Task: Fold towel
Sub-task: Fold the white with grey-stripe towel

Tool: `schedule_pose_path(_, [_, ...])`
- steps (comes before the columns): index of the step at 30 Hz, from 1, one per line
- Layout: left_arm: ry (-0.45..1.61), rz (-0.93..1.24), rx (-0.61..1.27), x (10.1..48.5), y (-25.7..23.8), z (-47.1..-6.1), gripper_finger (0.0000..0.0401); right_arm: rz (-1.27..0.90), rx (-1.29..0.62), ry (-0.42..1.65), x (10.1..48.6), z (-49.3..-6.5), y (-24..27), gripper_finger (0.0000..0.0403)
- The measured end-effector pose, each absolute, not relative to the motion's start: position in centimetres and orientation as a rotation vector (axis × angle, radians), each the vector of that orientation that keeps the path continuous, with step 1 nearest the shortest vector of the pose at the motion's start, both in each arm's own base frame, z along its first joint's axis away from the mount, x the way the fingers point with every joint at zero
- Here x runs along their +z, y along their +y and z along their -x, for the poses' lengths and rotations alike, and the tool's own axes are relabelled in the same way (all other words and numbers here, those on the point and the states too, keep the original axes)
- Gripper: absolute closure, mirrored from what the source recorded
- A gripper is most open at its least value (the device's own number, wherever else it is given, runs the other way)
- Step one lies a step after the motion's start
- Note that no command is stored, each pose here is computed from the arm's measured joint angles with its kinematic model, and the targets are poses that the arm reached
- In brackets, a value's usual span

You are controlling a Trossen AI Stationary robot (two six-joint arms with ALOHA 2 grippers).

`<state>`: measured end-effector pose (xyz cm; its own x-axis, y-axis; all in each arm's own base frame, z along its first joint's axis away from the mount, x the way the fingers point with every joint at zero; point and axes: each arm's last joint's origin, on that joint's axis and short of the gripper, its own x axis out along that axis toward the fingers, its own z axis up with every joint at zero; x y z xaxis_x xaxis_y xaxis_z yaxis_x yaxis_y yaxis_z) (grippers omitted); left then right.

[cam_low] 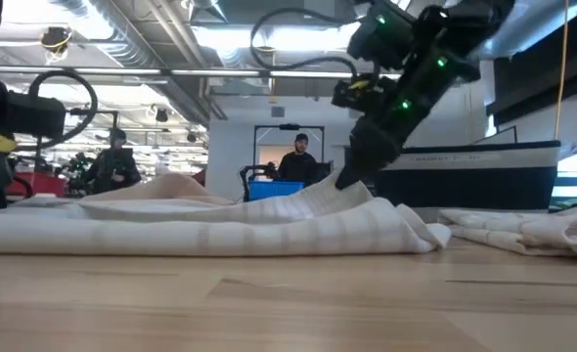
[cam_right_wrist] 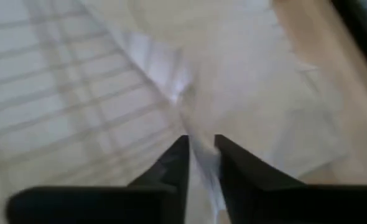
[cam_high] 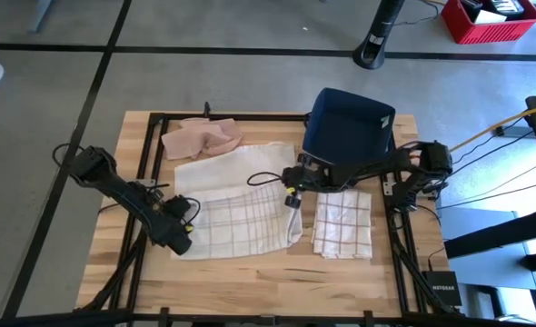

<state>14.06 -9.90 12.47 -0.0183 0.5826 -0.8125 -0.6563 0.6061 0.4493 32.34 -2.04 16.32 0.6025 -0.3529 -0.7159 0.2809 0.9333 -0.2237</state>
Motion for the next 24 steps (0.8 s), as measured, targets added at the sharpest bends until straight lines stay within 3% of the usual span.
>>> schedule_pose_path(4, [1.225, 0.144, 0.933, 14.0, -9.6, -14.3, 0.0304, 0.128, -0.412, 0.908, 18.9, -32.6, -2.2, 0.0258])
schedule_pose_path(10, [0.983, 0.221, 0.801, 17.7, -9.9, -15.5, 0.0251, 0.011, -0.253, 1.031, 20.6, -32.2, -1.0, 0.0199])
schedule_pose_path(15, [0.734, 0.176, 0.601, 18.3, -11.0, -17.7, 0.0241, -0.024, -0.094, 1.063, 19.1, -31.4, 2.9, 0.0188])
schedule_pose_path(20, [0.718, 0.081, 0.314, 16.3, -12.2, -20.6, 0.0246, -0.039, -0.046, 1.054, 17.9, -30.1, 7.6, 0.0194])
schedule_pose_path(24, [0.763, 0.041, 0.21, 14.4, -12.7, -22.0, 0.0254, -0.104, -0.019, 0.979, 17.4, -29.2, 11.0, 0.0199])
